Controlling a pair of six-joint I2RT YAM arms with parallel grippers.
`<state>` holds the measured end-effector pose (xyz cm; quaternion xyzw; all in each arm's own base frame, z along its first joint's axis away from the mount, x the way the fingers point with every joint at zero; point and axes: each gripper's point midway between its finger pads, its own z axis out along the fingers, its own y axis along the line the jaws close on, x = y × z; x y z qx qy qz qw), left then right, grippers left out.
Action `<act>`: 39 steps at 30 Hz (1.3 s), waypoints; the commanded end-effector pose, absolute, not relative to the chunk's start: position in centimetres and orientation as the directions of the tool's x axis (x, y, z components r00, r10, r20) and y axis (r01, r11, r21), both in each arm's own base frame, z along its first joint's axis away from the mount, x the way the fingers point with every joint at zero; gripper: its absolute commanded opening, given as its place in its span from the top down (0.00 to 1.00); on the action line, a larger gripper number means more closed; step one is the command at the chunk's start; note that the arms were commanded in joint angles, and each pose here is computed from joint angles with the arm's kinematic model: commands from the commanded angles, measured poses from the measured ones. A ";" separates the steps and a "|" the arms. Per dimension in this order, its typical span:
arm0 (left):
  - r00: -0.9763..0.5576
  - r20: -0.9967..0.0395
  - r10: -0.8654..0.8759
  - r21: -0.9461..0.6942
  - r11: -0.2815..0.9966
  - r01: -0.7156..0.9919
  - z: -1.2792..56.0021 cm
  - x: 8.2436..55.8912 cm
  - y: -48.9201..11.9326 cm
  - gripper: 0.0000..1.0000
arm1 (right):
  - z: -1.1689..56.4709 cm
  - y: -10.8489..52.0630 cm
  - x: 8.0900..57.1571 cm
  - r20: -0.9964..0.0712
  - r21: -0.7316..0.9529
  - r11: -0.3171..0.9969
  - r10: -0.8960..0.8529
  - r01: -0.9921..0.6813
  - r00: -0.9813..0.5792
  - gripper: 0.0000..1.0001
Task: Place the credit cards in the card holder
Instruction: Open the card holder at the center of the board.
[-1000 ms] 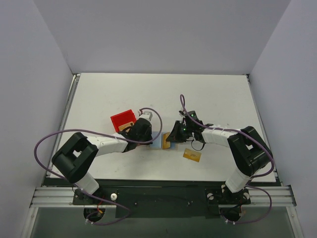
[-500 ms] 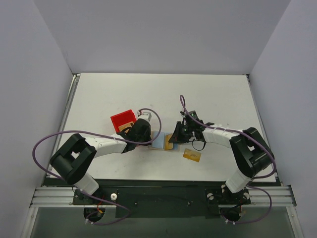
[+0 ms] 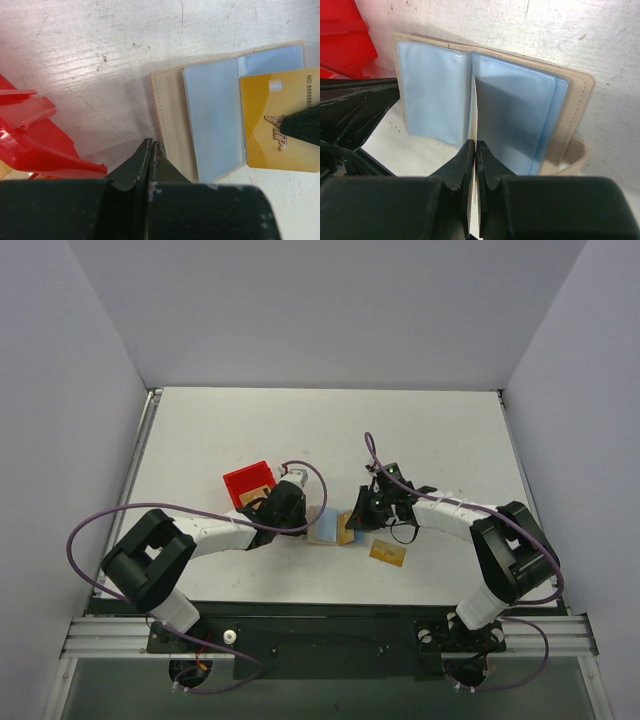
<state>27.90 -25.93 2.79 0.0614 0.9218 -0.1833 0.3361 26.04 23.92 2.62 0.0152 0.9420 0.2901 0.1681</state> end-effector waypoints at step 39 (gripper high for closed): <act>-0.710 -0.703 0.039 -0.373 0.830 0.415 6.0 28.3 -31.4 1.00 | 3.3 24.0 26.4 -0.309 0.600 0.798 0.157 -0.064 -0.938 1.00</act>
